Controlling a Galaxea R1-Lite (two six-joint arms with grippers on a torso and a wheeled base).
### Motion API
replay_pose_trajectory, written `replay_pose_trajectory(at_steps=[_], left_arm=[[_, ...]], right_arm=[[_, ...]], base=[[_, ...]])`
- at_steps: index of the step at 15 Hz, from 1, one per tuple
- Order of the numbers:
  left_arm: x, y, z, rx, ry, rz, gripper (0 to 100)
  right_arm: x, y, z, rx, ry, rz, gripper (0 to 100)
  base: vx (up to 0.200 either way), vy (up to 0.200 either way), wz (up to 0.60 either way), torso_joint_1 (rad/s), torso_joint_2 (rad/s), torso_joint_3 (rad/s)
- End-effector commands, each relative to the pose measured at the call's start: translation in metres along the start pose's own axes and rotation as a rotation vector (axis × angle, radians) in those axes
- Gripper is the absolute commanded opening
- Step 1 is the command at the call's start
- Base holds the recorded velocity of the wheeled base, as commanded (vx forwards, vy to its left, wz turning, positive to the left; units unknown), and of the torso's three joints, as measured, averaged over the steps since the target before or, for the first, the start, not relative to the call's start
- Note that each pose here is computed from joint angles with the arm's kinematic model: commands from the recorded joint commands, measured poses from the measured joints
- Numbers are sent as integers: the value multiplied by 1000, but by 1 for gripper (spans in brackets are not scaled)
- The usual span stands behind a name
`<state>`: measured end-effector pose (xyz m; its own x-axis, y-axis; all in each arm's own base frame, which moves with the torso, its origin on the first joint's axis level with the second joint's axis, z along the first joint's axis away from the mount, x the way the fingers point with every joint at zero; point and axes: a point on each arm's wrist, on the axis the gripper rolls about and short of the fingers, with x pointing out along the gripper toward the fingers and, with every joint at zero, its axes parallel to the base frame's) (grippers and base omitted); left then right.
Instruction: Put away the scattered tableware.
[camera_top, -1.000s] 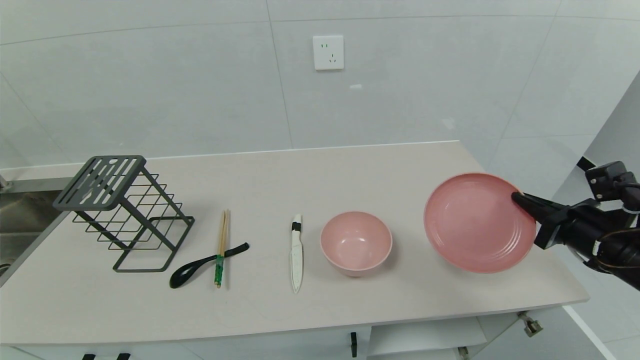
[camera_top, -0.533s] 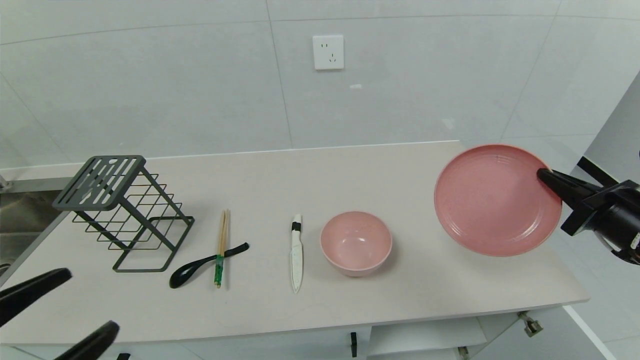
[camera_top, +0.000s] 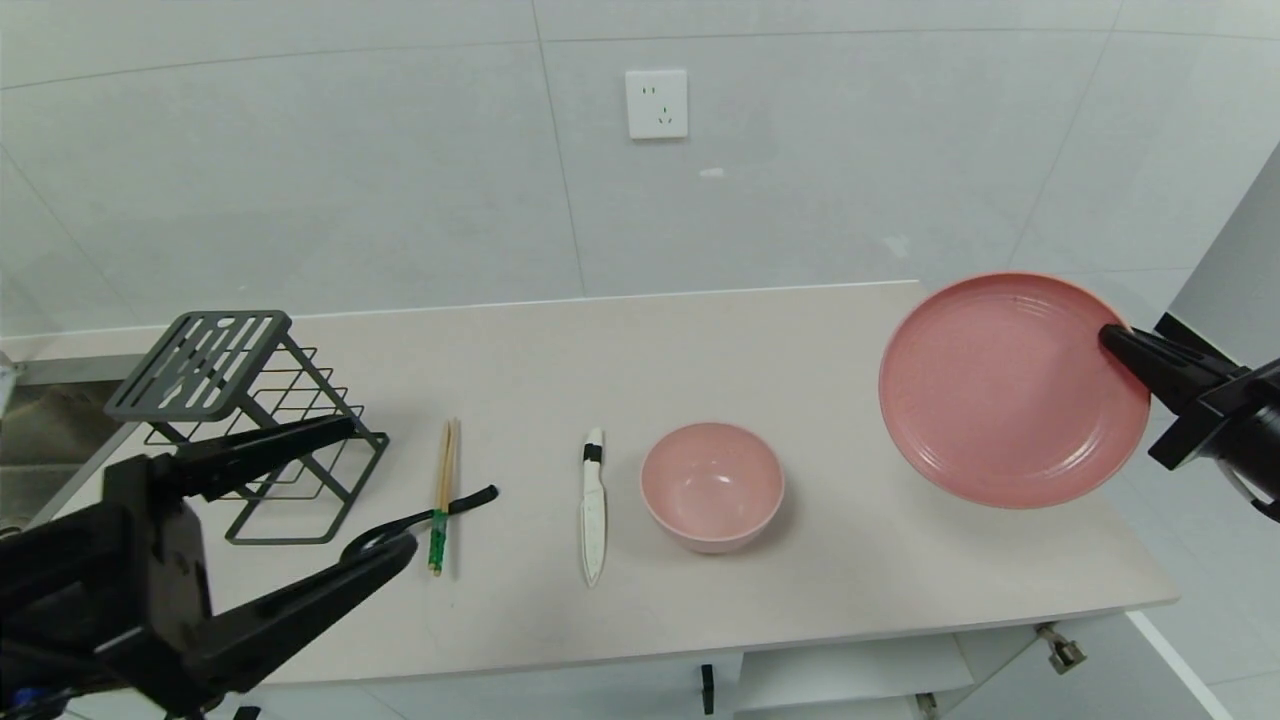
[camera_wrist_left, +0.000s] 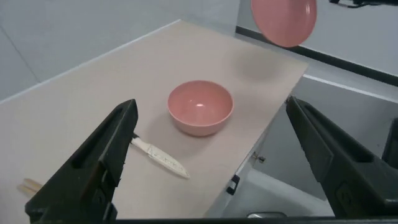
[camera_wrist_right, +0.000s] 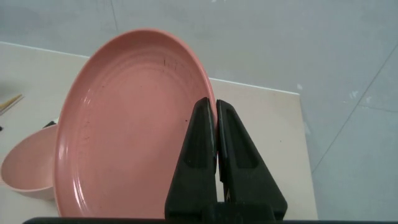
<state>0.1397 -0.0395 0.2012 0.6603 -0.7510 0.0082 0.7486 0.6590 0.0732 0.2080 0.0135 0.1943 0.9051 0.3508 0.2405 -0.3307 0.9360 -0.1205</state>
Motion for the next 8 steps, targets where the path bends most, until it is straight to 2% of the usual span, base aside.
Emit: replay_pose_trajectory(at_steps=[1, 3, 4, 5, 6, 8], left_arm=[[32, 23, -12, -57, 72, -17, 100], [63, 48, -16, -188, 100, -14, 100], [76, 56, -14, -240, 100, -11, 100], [89, 60, -15, -273, 110, -13, 100], [105, 67, -17, -286, 125, 16, 100], [122, 65, -23, -303, 163, 17, 100]], right_arm=[[-2, 1, 3, -4, -12, 1, 0], [-3, 1, 3, -5, -9, 1, 0], [-3, 1, 2, -4, -7, 1, 0], [-3, 1, 1, -3, -4, 1, 0], [-3, 1, 0, -1, 1, 1, 0], [-4, 2, -2, 2, 9, 3, 0]], base=[[0, 0, 0, 0, 0, 0], [0, 0, 0, 0, 0, 0], [0, 0, 0, 0, 0, 0], [0, 0, 0, 0, 0, 0], [0, 0, 0, 0, 0, 0], [0, 0, 0, 0, 0, 0]])
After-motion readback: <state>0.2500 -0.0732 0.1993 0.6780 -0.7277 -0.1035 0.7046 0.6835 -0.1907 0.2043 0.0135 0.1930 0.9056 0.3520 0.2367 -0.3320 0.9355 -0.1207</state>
